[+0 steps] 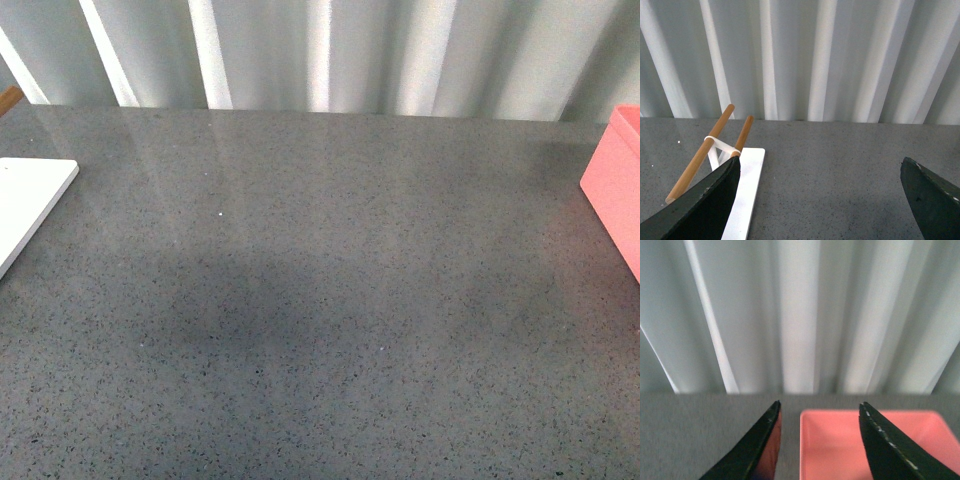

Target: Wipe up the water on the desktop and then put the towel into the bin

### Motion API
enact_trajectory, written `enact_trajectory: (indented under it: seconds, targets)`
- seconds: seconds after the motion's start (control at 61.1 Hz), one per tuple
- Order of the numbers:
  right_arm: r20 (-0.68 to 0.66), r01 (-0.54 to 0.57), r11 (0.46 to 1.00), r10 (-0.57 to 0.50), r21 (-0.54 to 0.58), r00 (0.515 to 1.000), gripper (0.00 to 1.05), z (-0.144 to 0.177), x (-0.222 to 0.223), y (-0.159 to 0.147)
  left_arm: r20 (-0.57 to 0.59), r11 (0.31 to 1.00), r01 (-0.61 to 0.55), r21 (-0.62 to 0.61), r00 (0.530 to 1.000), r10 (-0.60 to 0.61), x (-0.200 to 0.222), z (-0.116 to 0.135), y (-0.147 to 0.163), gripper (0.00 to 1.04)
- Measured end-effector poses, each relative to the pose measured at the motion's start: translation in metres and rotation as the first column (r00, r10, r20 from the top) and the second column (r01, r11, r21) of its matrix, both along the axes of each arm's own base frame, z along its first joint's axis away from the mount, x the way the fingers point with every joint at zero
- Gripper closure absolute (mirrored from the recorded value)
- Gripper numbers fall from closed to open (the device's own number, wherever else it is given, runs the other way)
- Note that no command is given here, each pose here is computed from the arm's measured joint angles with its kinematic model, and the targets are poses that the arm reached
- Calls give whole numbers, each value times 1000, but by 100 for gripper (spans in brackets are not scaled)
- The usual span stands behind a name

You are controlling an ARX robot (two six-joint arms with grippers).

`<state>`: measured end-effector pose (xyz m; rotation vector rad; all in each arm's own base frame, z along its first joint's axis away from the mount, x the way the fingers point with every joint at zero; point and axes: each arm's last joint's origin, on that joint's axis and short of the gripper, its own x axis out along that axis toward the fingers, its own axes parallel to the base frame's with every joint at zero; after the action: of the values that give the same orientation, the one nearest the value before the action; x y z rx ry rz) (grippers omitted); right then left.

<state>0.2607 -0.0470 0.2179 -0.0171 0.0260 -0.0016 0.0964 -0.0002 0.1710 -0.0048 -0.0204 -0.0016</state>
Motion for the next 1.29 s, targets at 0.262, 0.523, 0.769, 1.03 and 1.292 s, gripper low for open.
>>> enact_trajectory:
  seconds: [0.262,0.523,0.769,1.03,1.292]
  targets:
    - [5,4,1000,-4,4,1000,102,-26,-50,23,0,1000,0,0,1000,0,0,0,0,7]
    - [12,-1,1000,1,2,1000,102,-37,-82,35,0,1000,0,0,1000,0,0,0,0,7]
    - [14,-6,1000,6,1,1000,102,-44,-106,47,0,1000,0,0,1000,0,0,0,0,7]
    - [25,-4,1000,4,1,1000,102,-51,-120,47,0,1000,0,0,1000,0,0,0,0,7]
    - [39,-3,1000,3,4,999,102,-47,-131,47,0,1000,0,0,1000,0,0,0,0,7]
